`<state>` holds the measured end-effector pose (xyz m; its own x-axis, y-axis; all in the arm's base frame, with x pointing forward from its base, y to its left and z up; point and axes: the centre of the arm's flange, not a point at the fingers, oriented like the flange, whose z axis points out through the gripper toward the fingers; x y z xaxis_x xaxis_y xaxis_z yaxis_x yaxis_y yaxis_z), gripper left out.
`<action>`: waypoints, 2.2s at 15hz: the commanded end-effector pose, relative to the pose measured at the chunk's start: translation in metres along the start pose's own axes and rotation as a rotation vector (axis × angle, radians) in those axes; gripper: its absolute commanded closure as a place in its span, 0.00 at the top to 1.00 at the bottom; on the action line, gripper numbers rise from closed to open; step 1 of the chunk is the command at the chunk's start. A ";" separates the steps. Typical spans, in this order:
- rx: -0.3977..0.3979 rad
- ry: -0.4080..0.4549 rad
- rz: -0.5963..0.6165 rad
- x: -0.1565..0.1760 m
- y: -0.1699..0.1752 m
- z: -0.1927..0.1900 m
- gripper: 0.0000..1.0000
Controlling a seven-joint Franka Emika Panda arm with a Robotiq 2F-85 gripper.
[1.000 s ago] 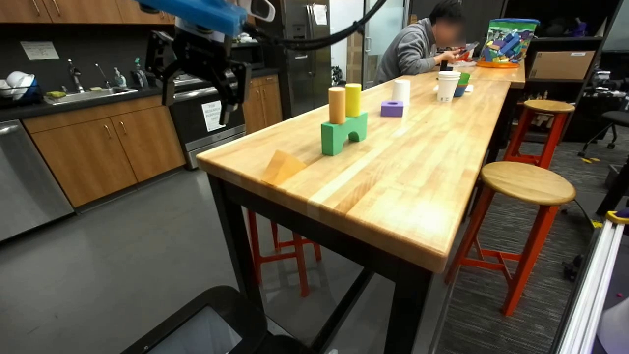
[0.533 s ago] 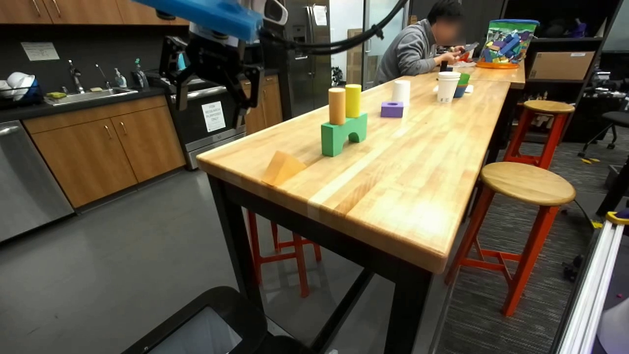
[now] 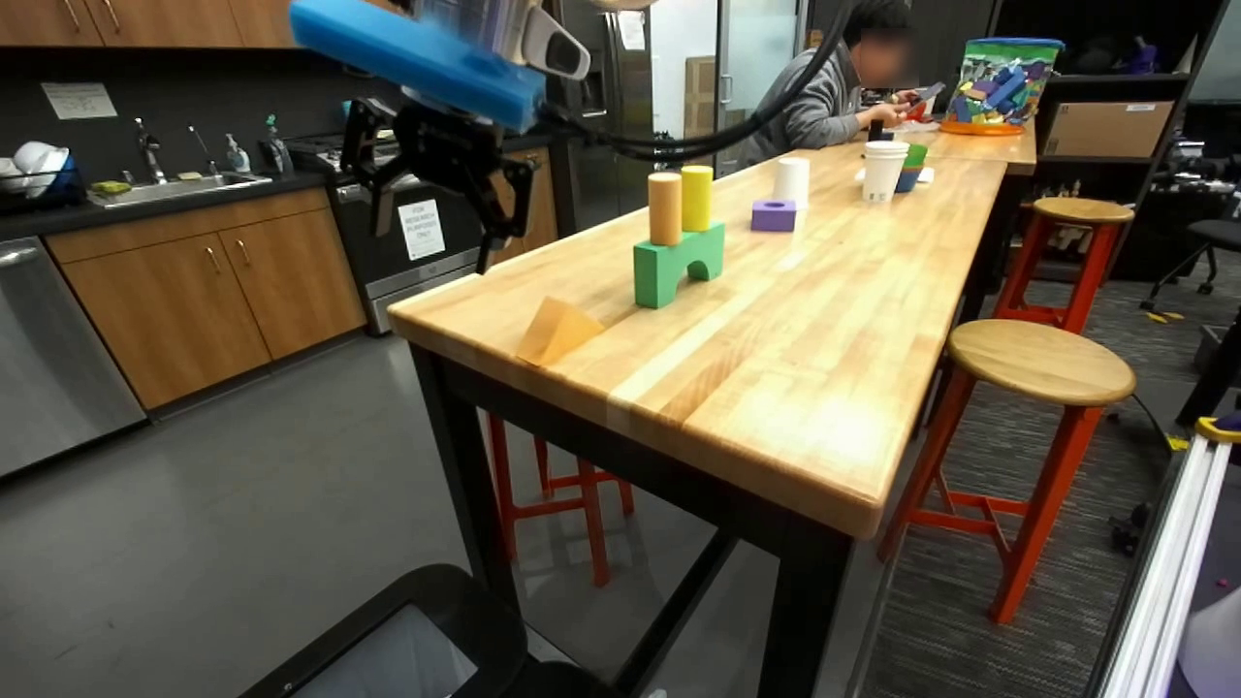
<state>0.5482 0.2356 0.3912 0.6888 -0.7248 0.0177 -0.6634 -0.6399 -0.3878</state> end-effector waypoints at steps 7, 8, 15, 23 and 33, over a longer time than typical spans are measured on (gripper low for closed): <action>0.006 0.019 0.020 -0.008 0.027 -0.002 1.00; 0.007 0.019 0.023 -0.009 0.030 -0.003 1.00; -0.007 0.023 0.033 -0.014 0.043 -0.016 1.00; -0.013 0.018 0.008 -0.011 0.036 0.000 1.00; -0.024 0.023 0.033 -0.008 0.045 -0.001 1.00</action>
<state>0.5165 0.2192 0.3751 0.6757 -0.7366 0.0304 -0.6762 -0.6357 -0.3724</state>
